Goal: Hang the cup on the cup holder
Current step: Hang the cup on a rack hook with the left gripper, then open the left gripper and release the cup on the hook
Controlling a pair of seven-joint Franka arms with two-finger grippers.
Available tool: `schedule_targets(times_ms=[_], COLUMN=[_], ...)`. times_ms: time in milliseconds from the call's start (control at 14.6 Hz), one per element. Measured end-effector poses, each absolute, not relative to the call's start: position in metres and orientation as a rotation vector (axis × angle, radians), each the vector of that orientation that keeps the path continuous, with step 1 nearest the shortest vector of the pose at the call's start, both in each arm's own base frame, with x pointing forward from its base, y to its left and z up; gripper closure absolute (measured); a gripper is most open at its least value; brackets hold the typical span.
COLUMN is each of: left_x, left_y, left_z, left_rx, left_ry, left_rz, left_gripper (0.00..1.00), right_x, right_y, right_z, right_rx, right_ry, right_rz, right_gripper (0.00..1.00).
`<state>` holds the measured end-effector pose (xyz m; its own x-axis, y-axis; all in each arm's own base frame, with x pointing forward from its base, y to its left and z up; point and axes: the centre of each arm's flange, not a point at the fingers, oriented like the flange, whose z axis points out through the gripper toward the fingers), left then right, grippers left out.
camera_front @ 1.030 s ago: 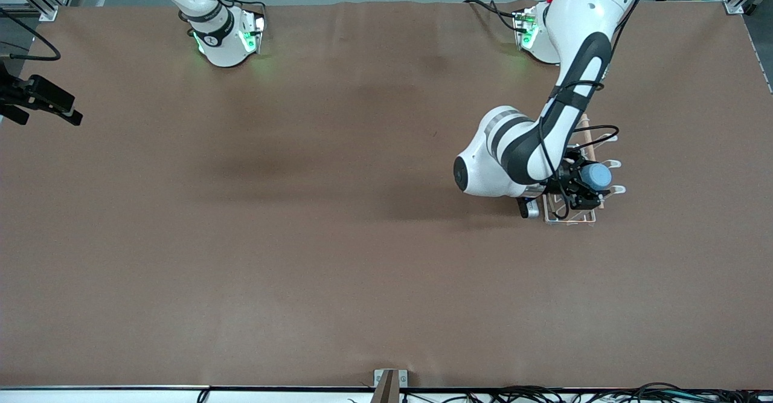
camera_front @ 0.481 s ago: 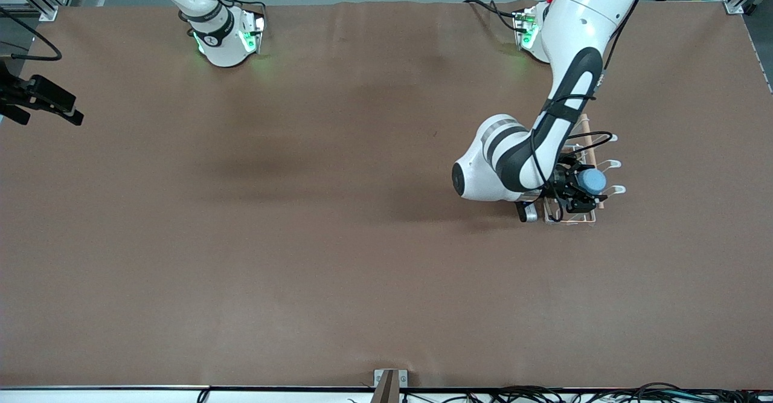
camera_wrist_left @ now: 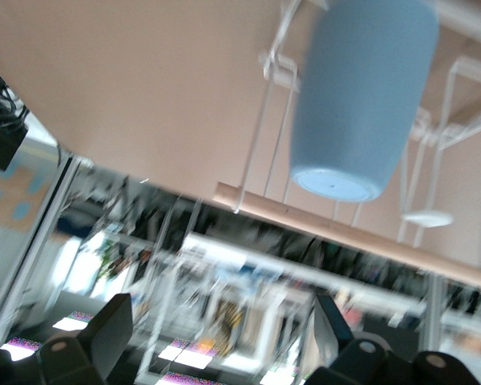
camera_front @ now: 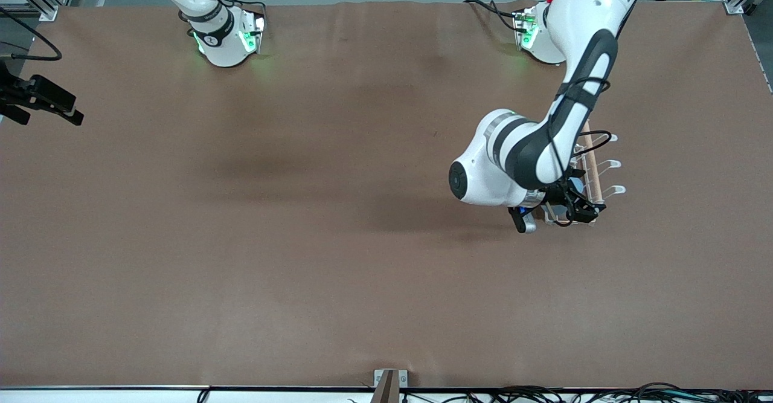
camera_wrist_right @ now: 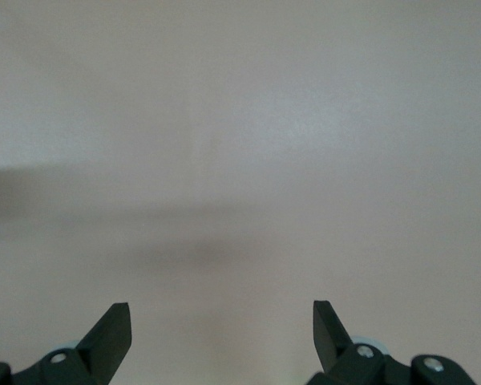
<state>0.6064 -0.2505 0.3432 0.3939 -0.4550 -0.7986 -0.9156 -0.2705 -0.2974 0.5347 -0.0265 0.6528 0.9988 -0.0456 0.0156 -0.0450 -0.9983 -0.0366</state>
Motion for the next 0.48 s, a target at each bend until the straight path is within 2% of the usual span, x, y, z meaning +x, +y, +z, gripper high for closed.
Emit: schedule_targets(times_ms=[206, 481], left_x=[0.622, 0.618], left_y=[-0.266, -0.277], left_z=[0.408, 0.462], left_rx=[-2.127, -2.46], left_ry=[1.082, 0.711], left_rz=[0.545, 0.258], left_gripper=[0.0, 0.0], right_x=[0.535, 0.535], right_y=[-0.026, -0.026], right_z=[0.653, 0.653], right_rx=[-3.104, -3.105], right_ry=[0.07, 0.069], right_rz=[-0.025, -0.024], right_gripper=[0.0, 0.0])
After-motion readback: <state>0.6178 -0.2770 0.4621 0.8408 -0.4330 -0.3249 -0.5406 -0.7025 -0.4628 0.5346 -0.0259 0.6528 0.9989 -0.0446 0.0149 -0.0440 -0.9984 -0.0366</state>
